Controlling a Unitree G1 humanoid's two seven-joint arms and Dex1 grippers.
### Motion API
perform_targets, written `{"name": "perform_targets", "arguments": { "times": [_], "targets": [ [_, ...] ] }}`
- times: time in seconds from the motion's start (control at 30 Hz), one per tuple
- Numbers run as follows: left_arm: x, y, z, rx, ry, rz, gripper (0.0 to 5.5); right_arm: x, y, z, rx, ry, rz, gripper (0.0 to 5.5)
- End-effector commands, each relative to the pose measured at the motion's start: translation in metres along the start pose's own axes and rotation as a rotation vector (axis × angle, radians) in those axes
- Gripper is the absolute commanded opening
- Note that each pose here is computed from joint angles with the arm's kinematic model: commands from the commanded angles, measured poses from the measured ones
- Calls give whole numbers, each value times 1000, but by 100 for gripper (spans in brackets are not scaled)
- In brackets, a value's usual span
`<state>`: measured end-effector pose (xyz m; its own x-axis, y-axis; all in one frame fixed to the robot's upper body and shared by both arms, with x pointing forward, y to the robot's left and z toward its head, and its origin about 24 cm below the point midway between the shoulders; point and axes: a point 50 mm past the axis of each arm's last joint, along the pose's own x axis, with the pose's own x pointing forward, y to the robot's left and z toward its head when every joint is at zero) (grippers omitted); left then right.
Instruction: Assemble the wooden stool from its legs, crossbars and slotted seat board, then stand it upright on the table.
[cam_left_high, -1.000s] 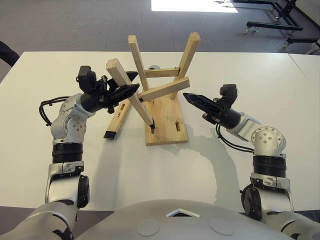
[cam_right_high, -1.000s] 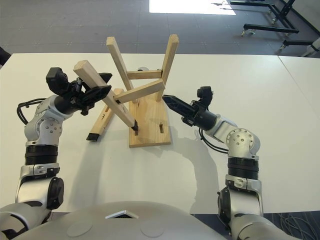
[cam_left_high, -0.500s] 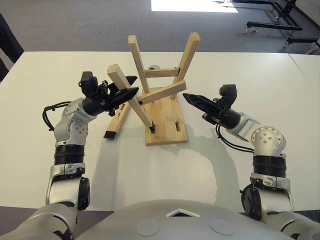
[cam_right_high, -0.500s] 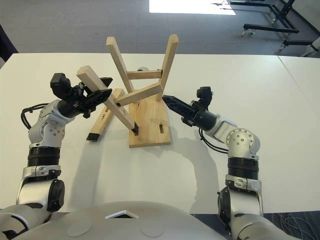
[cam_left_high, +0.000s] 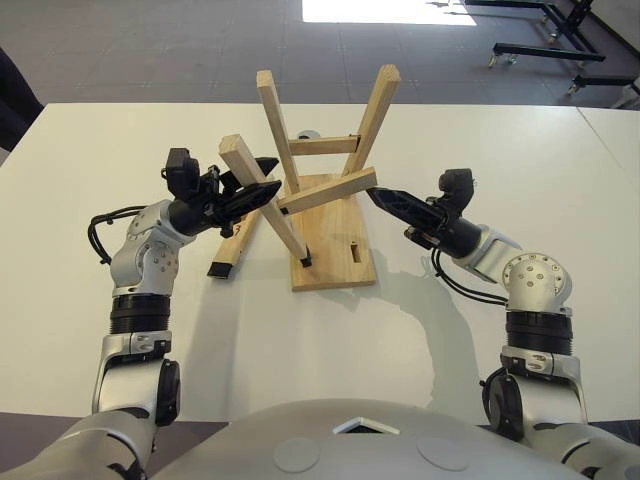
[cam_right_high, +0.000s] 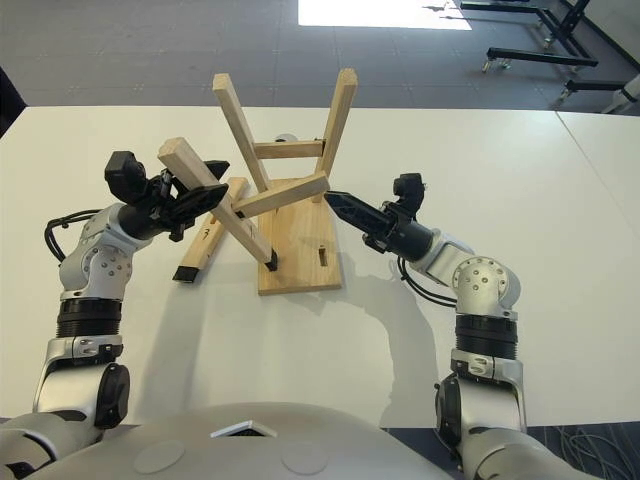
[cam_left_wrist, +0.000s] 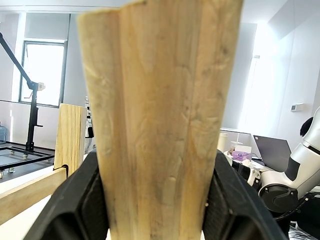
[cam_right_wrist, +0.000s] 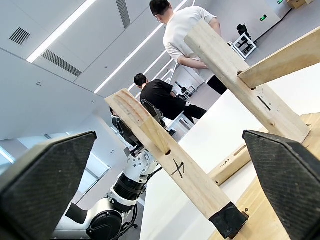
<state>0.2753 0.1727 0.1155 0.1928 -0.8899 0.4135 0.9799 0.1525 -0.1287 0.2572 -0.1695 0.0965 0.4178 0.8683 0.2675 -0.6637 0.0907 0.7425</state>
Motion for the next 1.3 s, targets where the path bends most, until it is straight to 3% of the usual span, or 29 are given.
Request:
{"name": "perform_targets", "arguments": {
  "times": [0.03,0.47,0.93,1.3],
  "targets": [
    [-1,2,-1,9,16,4,205,0,0,2,-1,-6,-1,540],
    [0,1,4,28,26,-2,205,0,0,1,1,-10,0,540],
    [-5,0,-24,-15,102,-14,205,1,0,0,2,-10,1,540],
    [3,8,1,53,82,-31,205,3,1,0,4,-11,5,540]
  ]
}}
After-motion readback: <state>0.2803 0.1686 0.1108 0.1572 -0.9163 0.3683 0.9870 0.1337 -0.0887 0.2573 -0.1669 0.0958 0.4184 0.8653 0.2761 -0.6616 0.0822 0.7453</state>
